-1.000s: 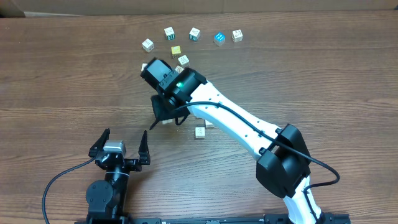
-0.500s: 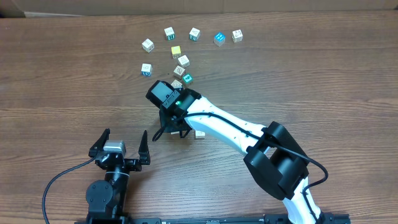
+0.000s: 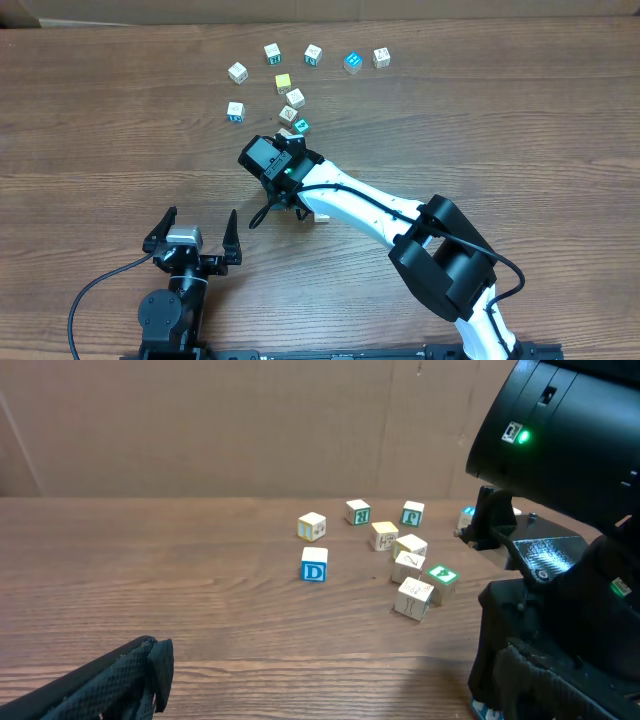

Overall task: Form a circle
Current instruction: 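Carry the white block down beside the green 7 block, then lower the block left of the 3 block and open the right gripper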

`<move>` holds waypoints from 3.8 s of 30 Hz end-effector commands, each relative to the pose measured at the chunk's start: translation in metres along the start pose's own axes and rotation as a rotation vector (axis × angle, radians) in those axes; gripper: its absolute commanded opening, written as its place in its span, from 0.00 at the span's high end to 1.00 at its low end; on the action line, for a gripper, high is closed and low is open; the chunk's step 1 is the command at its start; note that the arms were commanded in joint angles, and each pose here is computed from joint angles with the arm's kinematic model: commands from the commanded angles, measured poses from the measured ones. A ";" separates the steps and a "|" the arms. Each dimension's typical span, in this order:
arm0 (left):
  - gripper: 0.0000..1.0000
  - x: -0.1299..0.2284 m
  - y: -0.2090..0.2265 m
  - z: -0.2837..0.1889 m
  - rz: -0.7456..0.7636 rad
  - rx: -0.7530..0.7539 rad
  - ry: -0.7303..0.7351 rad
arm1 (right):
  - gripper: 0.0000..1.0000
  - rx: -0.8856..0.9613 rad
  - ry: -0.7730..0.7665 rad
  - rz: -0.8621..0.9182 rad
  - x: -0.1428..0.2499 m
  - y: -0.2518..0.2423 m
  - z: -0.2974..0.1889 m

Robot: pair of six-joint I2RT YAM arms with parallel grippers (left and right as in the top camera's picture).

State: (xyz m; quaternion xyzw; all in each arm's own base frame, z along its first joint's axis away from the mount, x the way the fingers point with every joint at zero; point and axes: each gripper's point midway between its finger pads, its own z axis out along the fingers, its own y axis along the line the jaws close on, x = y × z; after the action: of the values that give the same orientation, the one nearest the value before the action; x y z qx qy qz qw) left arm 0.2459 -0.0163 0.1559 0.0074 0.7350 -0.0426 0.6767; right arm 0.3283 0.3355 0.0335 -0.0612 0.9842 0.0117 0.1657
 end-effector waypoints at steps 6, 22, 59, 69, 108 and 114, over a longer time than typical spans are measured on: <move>0.01 0.000 0.002 0.000 0.014 -0.009 -0.003 | 0.72 0.030 -0.002 0.007 0.001 -0.006 0.002; 0.00 0.000 0.002 0.000 0.014 -0.010 -0.003 | 0.59 0.010 -0.027 0.016 -0.005 -0.002 0.002; 0.00 0.000 0.002 0.000 0.017 -0.009 -0.003 | 0.92 -0.041 -0.026 -0.009 0.007 0.014 0.010; 0.00 0.000 0.002 0.000 0.018 -0.009 -0.002 | 0.92 0.011 -0.025 0.023 0.006 0.001 0.011; 0.00 0.000 0.002 0.000 0.018 -0.009 -0.002 | 0.96 -0.009 0.231 0.091 0.045 -0.024 -0.069; 0.00 0.000 0.002 0.000 0.018 -0.009 -0.002 | 0.96 0.041 0.305 0.129 0.074 -0.038 -0.049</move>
State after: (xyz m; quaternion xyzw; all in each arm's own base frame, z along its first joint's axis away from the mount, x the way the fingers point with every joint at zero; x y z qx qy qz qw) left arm 0.2459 -0.0163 0.1559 0.0083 0.7350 -0.0418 0.6767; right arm 0.2552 0.2917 0.0615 -0.0198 0.9993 -0.0095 0.0289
